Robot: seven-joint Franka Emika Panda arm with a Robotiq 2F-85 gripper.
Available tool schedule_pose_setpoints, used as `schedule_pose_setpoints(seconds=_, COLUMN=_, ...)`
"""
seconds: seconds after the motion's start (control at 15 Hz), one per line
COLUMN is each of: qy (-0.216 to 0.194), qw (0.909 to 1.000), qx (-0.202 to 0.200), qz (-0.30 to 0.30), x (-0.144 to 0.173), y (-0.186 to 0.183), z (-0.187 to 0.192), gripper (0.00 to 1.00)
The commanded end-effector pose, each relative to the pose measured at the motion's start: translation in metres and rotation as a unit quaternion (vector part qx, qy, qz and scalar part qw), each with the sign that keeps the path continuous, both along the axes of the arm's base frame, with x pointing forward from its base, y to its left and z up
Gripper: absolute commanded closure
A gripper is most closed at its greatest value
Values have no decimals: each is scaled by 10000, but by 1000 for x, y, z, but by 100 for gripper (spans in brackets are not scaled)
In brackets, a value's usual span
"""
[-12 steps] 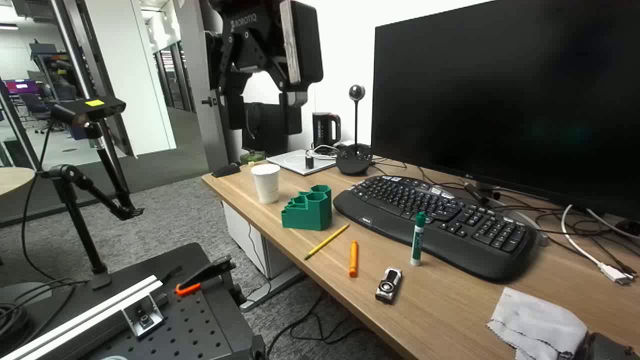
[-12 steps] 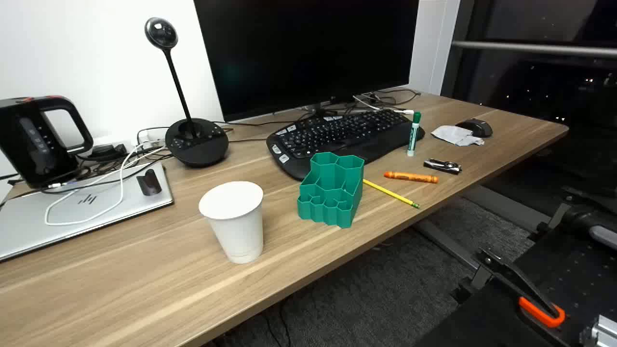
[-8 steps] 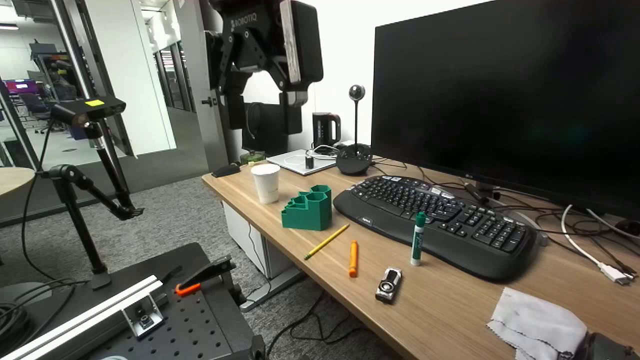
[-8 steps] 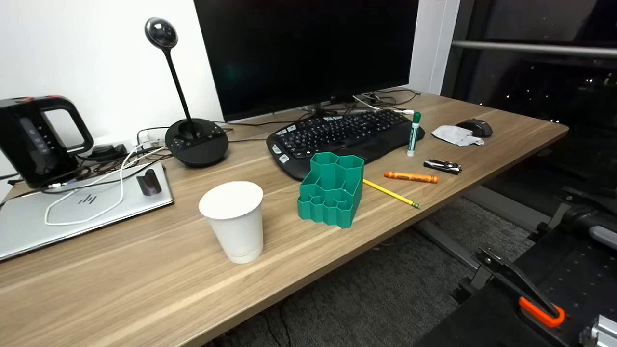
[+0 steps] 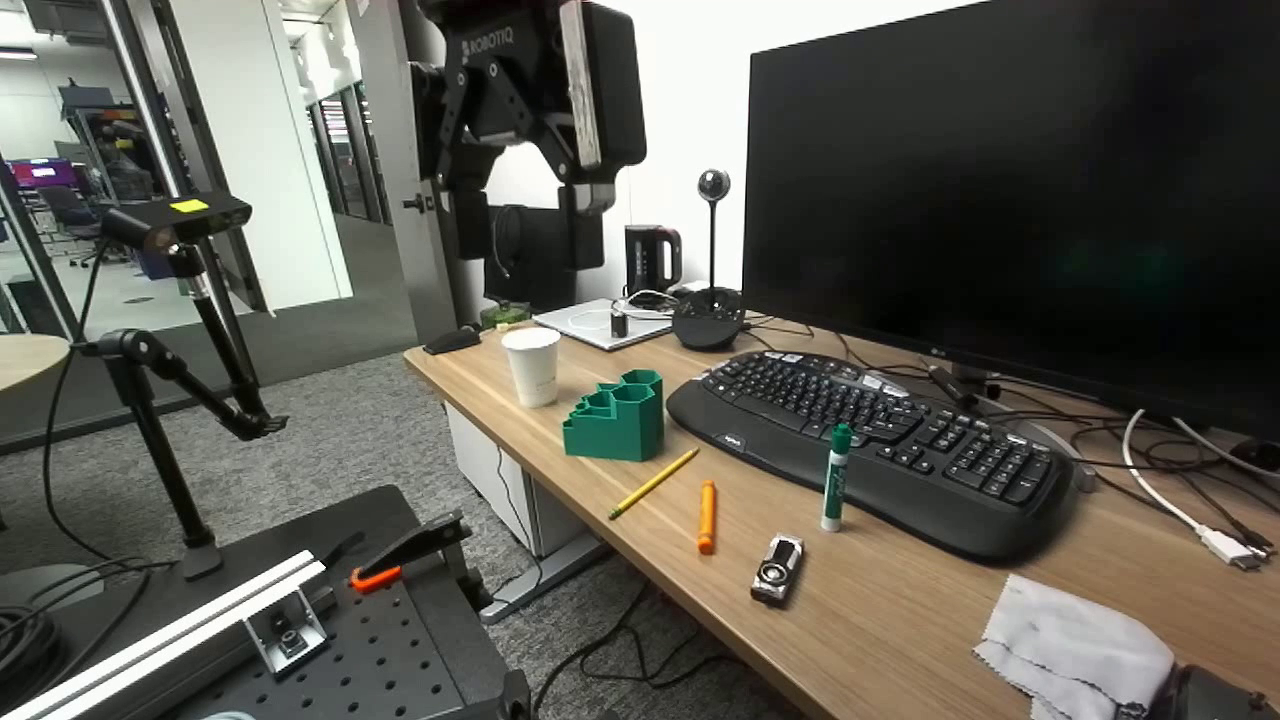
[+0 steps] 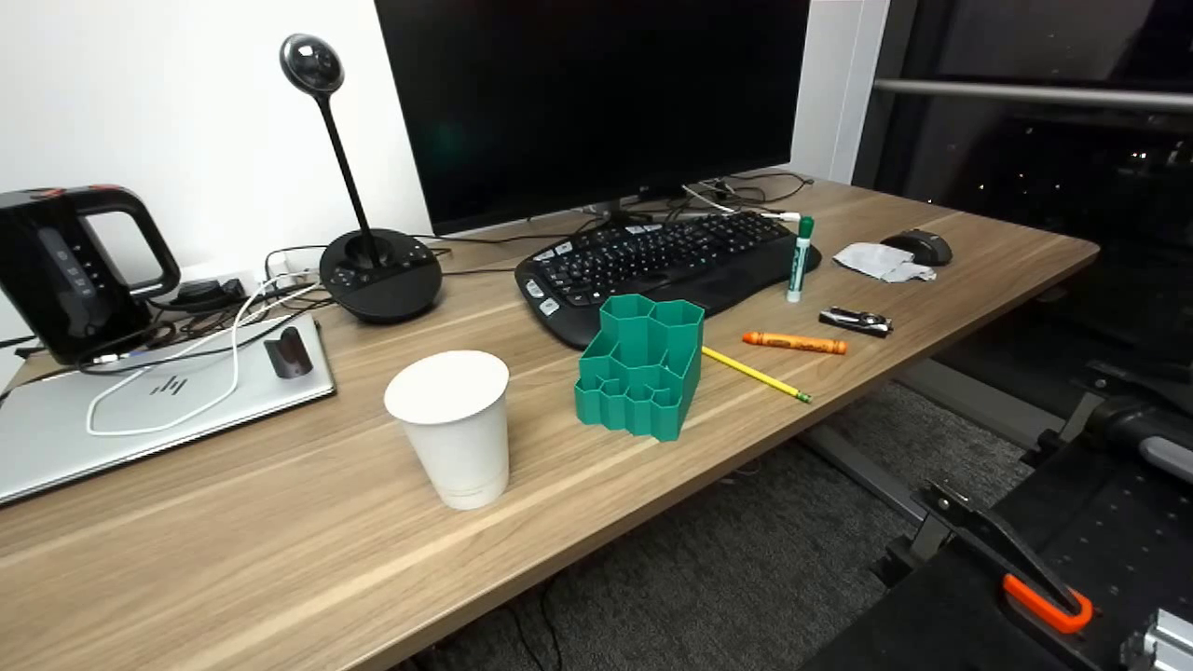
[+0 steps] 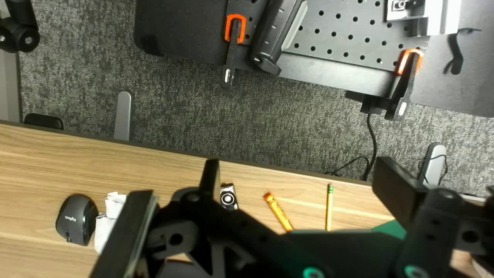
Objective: Move the marker forward
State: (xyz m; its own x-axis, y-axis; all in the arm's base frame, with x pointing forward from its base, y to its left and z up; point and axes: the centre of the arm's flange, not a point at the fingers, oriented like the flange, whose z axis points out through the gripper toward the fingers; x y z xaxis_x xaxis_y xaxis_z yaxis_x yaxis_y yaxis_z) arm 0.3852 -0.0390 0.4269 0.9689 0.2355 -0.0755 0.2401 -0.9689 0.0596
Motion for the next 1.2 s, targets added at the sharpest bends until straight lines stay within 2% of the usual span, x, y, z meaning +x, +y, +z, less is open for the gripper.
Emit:
schedule_pose_setpoints(seconds=0.0, qy=118, qw=9999, qx=-26, qz=-60, x=28, y=8, z=-6, gripper=0)
schedule_pose_setpoints(seconds=0.07, qy=262, qw=9996, qx=11, qz=-137, x=48, y=8, z=-5, gripper=0)
schedule_pose_setpoints(seconds=0.27, qy=355, qw=9988, qx=-15, qz=-326, x=99, y=-1, z=-9, gripper=0)
schedule_pose_setpoints(seconds=0.53, qy=486, qw=9967, qx=-119, qz=-644, x=163, y=-24, z=-39, gripper=0)
schedule_pose_setpoints(seconds=0.93, qy=479, qw=9922, qx=-78, qz=-1147, x=241, y=-41, z=-94, gripper=0)
schedule_pose_setpoints(seconds=1.13, qy=306, qw=9880, qx=159, qz=-1505, x=276, y=-33, z=-121, gripper=0)
